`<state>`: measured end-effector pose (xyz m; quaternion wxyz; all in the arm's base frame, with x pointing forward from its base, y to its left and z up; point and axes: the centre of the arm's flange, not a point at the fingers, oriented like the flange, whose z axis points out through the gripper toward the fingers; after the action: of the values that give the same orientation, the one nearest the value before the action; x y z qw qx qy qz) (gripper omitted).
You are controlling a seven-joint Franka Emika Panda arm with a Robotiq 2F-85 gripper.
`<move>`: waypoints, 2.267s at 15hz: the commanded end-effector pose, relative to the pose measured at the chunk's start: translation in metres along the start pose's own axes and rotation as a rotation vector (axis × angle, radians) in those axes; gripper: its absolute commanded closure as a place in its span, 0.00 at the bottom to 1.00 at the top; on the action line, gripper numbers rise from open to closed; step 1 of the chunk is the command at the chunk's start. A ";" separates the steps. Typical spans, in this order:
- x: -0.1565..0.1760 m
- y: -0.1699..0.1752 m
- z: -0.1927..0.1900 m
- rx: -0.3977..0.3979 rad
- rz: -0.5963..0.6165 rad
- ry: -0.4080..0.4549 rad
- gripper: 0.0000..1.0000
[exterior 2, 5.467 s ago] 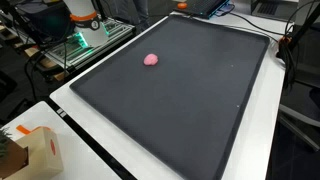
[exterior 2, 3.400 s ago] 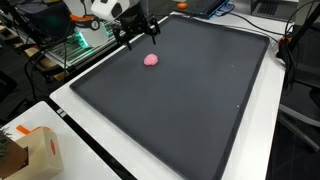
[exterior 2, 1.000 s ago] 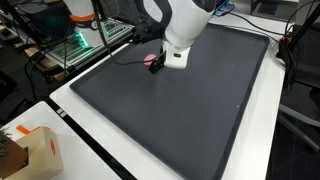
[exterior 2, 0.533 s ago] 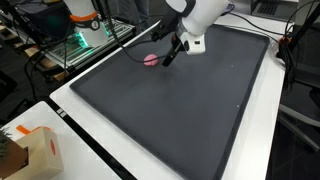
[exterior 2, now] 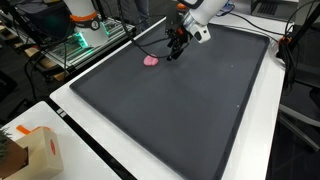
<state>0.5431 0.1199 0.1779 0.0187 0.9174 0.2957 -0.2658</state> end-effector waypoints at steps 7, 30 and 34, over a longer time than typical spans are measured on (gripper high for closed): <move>-0.024 -0.052 0.023 -0.257 -0.417 -0.142 0.00; -0.048 -0.077 0.017 -0.340 -0.478 -0.136 0.00; -0.045 -0.059 0.007 -0.325 -0.380 -0.091 0.00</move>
<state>0.4700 0.1544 0.1969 0.1306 0.7926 0.5301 -0.2716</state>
